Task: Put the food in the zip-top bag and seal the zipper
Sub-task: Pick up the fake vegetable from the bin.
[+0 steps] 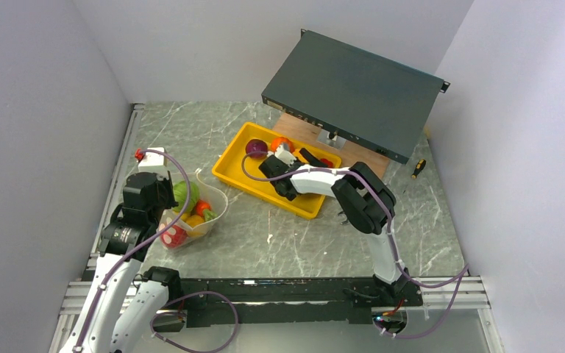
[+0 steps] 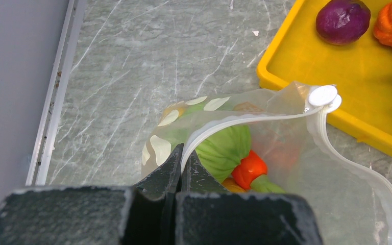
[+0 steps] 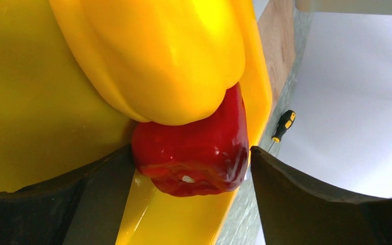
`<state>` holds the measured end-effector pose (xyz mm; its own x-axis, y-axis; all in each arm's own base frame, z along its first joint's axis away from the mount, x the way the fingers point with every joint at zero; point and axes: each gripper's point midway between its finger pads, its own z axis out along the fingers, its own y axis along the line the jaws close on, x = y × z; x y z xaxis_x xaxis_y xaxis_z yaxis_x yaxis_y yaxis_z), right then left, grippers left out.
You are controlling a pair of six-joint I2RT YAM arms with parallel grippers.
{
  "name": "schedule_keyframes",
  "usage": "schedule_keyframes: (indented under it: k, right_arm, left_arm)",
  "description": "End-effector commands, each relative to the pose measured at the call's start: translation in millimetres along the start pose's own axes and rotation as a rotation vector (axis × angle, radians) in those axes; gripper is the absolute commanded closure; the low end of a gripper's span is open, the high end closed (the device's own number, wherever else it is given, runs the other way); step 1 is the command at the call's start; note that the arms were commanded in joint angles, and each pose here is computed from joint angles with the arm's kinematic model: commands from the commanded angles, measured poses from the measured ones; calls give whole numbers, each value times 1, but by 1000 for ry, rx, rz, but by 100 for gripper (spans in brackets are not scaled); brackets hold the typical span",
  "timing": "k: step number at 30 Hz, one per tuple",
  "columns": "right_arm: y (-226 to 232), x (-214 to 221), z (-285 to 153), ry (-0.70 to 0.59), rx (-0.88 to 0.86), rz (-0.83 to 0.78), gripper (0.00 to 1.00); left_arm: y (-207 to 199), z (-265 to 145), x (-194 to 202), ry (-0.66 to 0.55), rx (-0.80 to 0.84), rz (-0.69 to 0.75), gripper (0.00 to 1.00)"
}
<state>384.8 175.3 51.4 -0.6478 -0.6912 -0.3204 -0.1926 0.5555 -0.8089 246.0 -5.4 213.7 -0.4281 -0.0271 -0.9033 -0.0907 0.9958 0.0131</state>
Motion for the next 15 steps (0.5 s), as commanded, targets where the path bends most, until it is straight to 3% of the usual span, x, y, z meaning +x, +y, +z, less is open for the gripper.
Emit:
schedule_keyframes:
  k: [1, 8, 12, 15]
  right_arm:
    - [5, -4, 0, 20, -37, 16, 20]
    - [9, -19, -20, -59, -56, 37, 42]
    - [2, -31, -34, -99, -45, 63, 63]
    - [-2, -32, -45, -125, -38, 81, 73]
  left_arm:
    - [0, 2, -9, -32, -3, -7, 100]
    - [-1, 1, -9, -33, 0, -8, 100]
    - [0, 1, -10, -35, -2, -7, 100]
    - [0, 0, -9, -34, 1, -8, 100]
